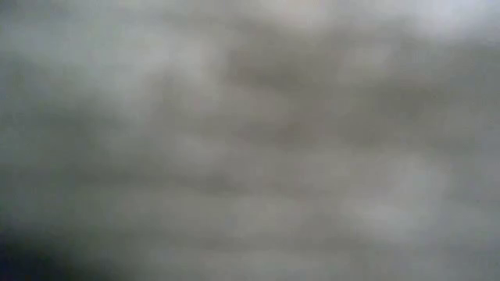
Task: Sort clothes
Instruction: Put the light blue shirt into the blue bin
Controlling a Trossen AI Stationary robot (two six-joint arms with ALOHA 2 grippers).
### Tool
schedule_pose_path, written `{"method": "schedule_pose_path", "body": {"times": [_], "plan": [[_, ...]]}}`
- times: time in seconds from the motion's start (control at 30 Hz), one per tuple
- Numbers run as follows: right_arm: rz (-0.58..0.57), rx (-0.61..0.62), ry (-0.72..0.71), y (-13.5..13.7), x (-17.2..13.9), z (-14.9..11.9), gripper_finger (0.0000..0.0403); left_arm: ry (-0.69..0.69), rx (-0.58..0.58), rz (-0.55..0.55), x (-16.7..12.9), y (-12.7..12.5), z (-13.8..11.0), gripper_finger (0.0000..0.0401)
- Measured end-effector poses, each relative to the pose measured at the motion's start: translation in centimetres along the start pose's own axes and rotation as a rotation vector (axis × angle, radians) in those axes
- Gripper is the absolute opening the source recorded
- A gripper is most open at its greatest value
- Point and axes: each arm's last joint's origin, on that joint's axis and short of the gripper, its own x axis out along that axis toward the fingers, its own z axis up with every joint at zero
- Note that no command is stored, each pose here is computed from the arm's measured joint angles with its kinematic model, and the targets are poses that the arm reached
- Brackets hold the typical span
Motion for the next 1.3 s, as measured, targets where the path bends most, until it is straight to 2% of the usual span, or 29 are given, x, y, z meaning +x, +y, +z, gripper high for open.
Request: {"method": "schedule_pose_path", "body": {"times": [0.13,0.27,0.4,0.5,0.6,0.77,0.87,0.97,1.1,1.3], "plan": [[-0.005,-0.013,-0.023,-0.8,2.3,-3.2,0.0003,-0.001,0.000,0.000,0.0,0.0,0.0,0.0097],[0.067,0.166,-0.027,-1.4,5.3,-6.0,0.0003,-0.005,-0.002,0.000,0.0,0.0,0.0,0.0097],[0.136,0.279,-0.085,-2.0,8.4,-7.0,0.0003,-0.003,-0.001,0.001,0.0,0.0,0.0,0.0097],[0.150,0.271,-0.073,-2.3,10.0,-7.2,0.0003,0.001,0.001,0.004,0.0,0.0,0.0,0.0097],[0.142,0.215,0.030,-2.6,10.2,-8.6,0.0003,0.007,0.004,0.006,0.0,0.0,-0.1,0.0097],[0.065,0.122,0.510,-4.2,8.1,-11.0,0.0003,0.035,-0.009,0.020,0.0,0.2,-0.4,0.0097],[0.092,0.197,0.777,-4.5,6.4,-12.6,0.0003,0.044,-0.007,0.024,0.0,0.2,-0.5,0.0097],[0.200,0.320,1.008,-3.4,4.9,-14.6,0.0003,0.045,-0.007,0.024,0.0,0.2,-0.5,0.0097],[0.336,0.390,1.206,-0.6,4.3,-18.3,0.0004,0.037,-0.011,0.021,0.0,0.2,-0.4,0.0097],[0.362,0.414,1.417,3.4,4.1,-27.5,0.0005,0.030,-0.036,0.020,0.0,0.2,-0.3,0.0097]]}}
